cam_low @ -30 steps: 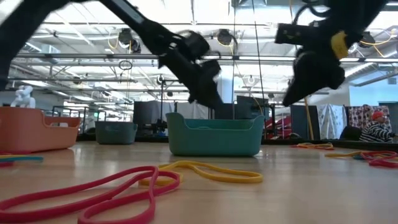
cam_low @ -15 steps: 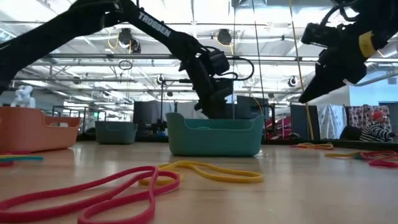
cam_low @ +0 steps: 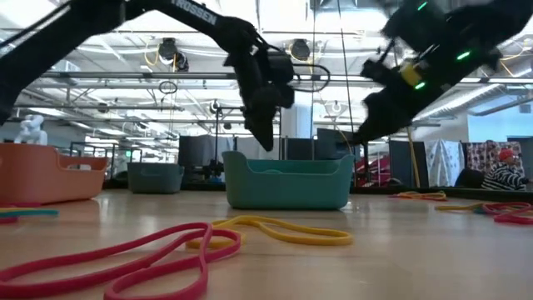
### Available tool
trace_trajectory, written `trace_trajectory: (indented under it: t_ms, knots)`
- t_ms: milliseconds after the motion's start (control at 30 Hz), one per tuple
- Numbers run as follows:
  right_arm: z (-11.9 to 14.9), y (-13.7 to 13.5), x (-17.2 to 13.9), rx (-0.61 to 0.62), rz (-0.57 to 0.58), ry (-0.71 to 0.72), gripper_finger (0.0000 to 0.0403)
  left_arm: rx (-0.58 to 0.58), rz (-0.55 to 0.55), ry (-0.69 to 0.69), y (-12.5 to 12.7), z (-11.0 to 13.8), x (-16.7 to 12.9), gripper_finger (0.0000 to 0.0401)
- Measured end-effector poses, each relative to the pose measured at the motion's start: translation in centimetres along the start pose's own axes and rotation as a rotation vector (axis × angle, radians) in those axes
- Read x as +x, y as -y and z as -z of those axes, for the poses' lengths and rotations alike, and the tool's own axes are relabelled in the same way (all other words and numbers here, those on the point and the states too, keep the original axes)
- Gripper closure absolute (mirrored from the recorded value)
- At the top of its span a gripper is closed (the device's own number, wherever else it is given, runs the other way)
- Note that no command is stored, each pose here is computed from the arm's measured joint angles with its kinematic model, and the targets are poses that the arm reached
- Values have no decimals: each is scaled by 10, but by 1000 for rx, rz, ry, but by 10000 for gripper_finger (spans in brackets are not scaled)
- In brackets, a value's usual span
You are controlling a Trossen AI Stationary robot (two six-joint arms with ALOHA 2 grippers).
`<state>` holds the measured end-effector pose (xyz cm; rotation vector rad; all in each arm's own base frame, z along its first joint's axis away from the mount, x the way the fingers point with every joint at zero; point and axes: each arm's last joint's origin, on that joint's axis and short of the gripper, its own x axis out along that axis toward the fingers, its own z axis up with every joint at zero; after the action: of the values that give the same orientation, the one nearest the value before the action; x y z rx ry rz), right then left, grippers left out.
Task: Sort rubber bands into baskets
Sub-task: Put the blue rubber band into the green bin
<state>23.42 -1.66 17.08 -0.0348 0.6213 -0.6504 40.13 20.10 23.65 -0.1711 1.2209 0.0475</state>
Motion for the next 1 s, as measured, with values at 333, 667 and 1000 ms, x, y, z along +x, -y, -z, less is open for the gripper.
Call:
trace_trajectory:
  t_ms: [333, 667, 1000]
  knots:
    - [-25, 64, 64, 88, -174, 65, 277, -55, 91, 117, -5, 85, -40, 283]
    - [-35, 102, 146, 102, -190, -157, 277, -19, 128, 435, 37, 145, -53, 283]
    - [-38, 101, 192, 64, -180, -298, 277, 42, 156, 471, 65, 153, -53, 283]
